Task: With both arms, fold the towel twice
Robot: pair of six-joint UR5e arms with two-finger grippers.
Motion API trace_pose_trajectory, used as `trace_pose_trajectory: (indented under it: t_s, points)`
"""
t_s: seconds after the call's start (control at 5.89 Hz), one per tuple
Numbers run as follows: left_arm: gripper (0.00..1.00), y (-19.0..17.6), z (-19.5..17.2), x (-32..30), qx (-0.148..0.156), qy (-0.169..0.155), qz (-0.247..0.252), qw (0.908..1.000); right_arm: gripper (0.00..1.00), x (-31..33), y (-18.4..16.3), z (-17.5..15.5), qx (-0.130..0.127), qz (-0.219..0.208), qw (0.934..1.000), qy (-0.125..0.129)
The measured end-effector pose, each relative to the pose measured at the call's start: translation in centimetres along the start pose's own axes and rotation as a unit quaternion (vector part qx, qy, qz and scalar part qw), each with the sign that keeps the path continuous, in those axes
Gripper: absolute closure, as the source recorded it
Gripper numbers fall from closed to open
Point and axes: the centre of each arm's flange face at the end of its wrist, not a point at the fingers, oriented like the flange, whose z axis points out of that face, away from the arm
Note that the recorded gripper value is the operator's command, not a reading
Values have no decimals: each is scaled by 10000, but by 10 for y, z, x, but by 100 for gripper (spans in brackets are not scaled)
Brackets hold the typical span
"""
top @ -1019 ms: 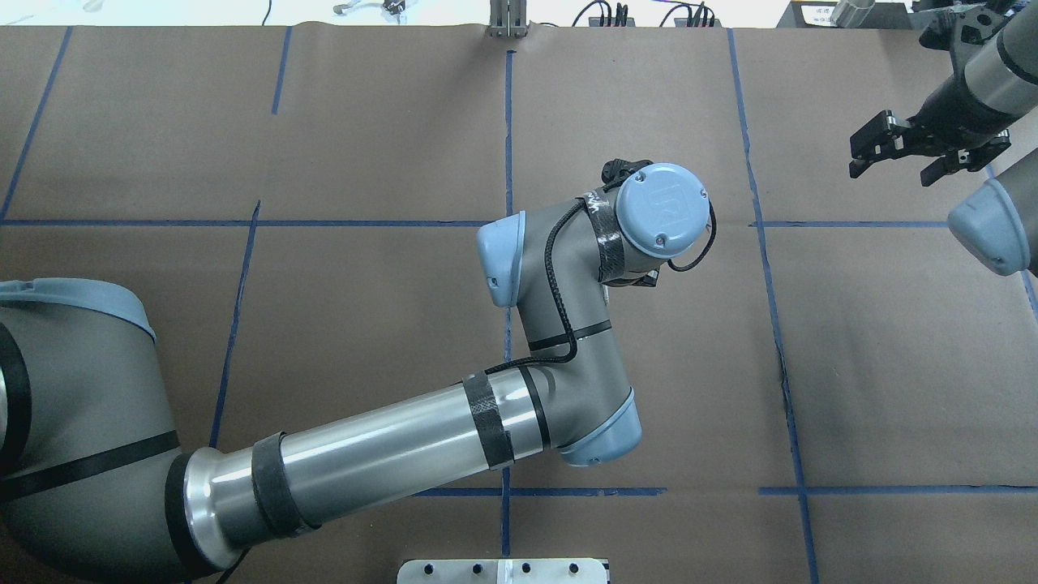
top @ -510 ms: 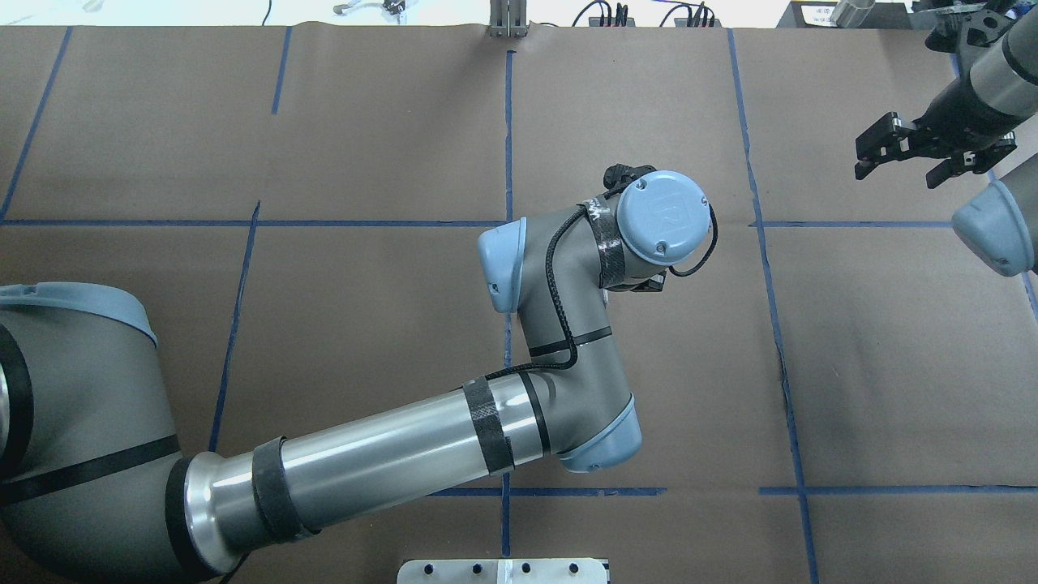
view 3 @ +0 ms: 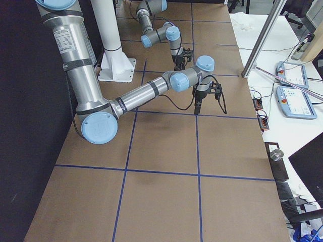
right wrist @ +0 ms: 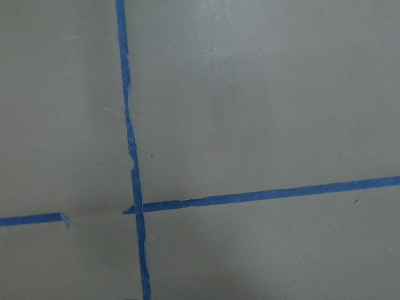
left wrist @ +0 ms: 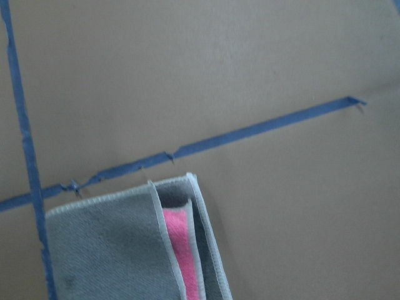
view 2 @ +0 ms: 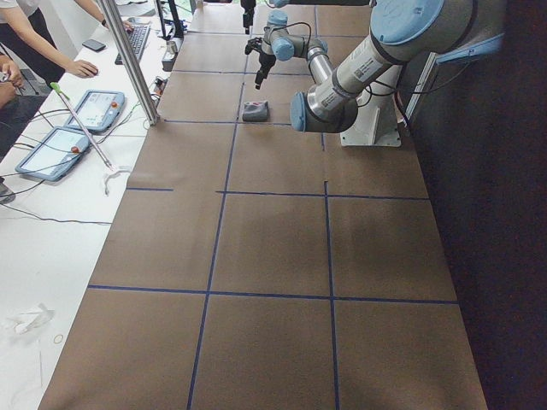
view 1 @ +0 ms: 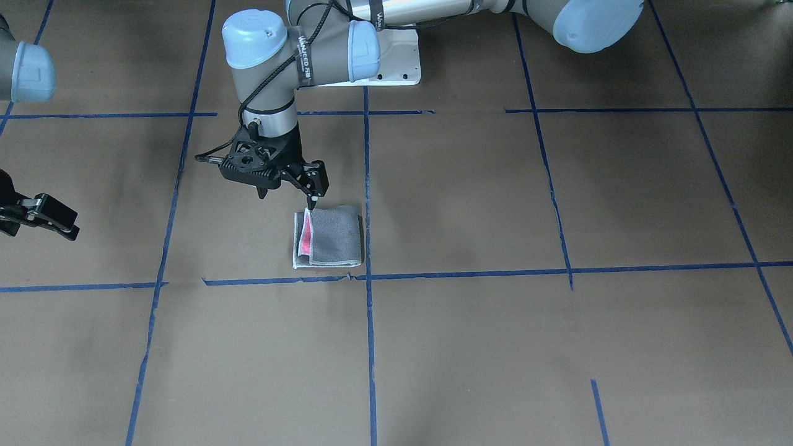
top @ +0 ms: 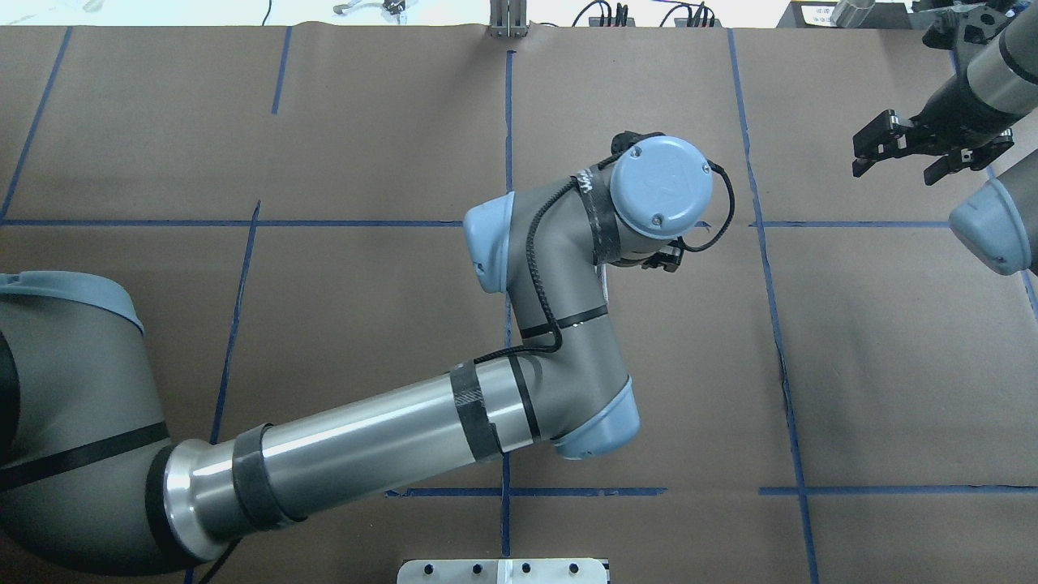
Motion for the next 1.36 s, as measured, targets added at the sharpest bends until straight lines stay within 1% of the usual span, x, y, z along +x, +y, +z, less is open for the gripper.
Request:
trace_pose_trajectory:
  t_s: [0.17, 0.34, 0.51, 0.68, 0.85, 1.02, 1.19, 1.36]
  points:
    - [0, -10, -14, -44, 43, -59, 120, 9999, 0, -7, -2, -2, 28, -44, 10000, -17]
    - [0, -23, -32, -99, -74, -135, 279, 9995, 0, -19, -5, -8, 75, -125, 9999, -68]
    - [0, -32, -43, -163, -259, -157, 374, 9988, 0, -31, -6, -11, 97, -198, 9997, -113]
    - [0, -36, -51, -240, -455, -98, 392, 9981, 0, -39, -7, -14, 109, -287, 9994, -145]
    - [0, -32, -60, -320, -652, 3, 245, 9976, 0, -38, -9, -18, 133, -414, 9989, -164]
    - [0, -17, -69, -396, -833, 73, -39, 9965, 0, -25, -14, -26, 172, -585, 9980, -161]
    - [0, 8, -80, -469, -1008, 159, -259, 9944, 0, 4, -22, -37, 174, -761, 9969, -83]
    - [0, 39, -95, -539, -1136, 252, -369, 9925, 0, 43, -29, -51, 92, -908, 9958, 51]
